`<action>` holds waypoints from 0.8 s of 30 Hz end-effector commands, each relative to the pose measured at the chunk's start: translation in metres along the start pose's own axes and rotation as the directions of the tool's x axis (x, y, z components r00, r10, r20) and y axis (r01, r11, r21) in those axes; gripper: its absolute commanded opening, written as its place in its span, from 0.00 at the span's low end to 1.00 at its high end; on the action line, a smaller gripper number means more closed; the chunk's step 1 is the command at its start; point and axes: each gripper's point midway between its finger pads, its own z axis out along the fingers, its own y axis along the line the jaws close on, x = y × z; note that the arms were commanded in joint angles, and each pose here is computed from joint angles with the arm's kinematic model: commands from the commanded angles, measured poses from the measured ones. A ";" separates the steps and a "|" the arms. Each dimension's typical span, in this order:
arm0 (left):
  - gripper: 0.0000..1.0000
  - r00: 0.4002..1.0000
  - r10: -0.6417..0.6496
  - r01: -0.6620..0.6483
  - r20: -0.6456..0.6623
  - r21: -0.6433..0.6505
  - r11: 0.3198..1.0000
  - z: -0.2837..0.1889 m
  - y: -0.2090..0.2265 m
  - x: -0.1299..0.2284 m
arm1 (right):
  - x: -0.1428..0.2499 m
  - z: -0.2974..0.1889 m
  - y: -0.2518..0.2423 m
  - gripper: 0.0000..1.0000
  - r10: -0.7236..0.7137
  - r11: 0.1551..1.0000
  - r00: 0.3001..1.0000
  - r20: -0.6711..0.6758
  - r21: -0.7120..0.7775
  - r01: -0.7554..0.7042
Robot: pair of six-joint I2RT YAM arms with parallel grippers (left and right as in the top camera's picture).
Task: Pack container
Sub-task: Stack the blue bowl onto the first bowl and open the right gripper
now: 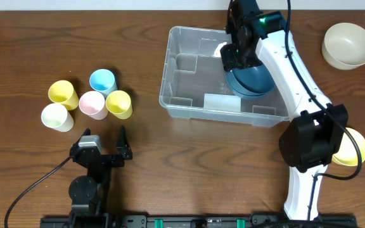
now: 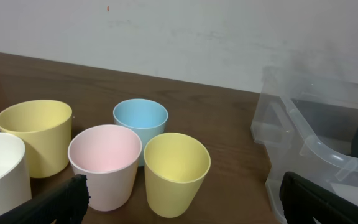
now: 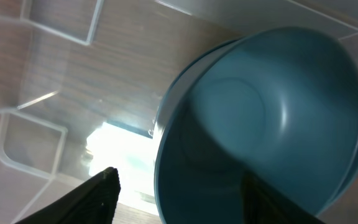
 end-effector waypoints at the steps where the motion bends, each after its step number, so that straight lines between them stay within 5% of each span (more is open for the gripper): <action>1: 0.98 0.999 0.016 -0.018 -0.045 -0.030 0.999 0.001 0.007 0.015 | -0.004 -0.004 0.002 0.63 -0.003 1.000 1.000 0.019 0.001 0.003; 6: 0.98 0.999 0.016 -0.018 -0.045 -0.030 0.999 0.001 0.007 0.015 | -0.002 -0.005 0.001 0.35 0.002 1.000 1.000 0.009 0.001 -0.003; 11: 0.98 0.999 0.016 -0.018 -0.045 -0.030 0.999 0.001 0.007 0.015 | 0.002 -0.002 0.002 0.30 0.014 1.000 1.000 -0.009 0.003 -0.014; 16: 0.98 0.999 0.016 -0.018 -0.045 -0.030 0.999 0.001 0.007 0.015 | 0.002 -0.001 0.005 0.04 0.031 1.000 0.999 -0.006 -0.001 -0.031; 24: 0.98 0.999 0.016 -0.018 -0.045 -0.030 0.999 0.001 0.007 0.015 | 0.008 0.007 0.012 0.01 0.035 0.999 0.999 -0.025 -0.018 -0.035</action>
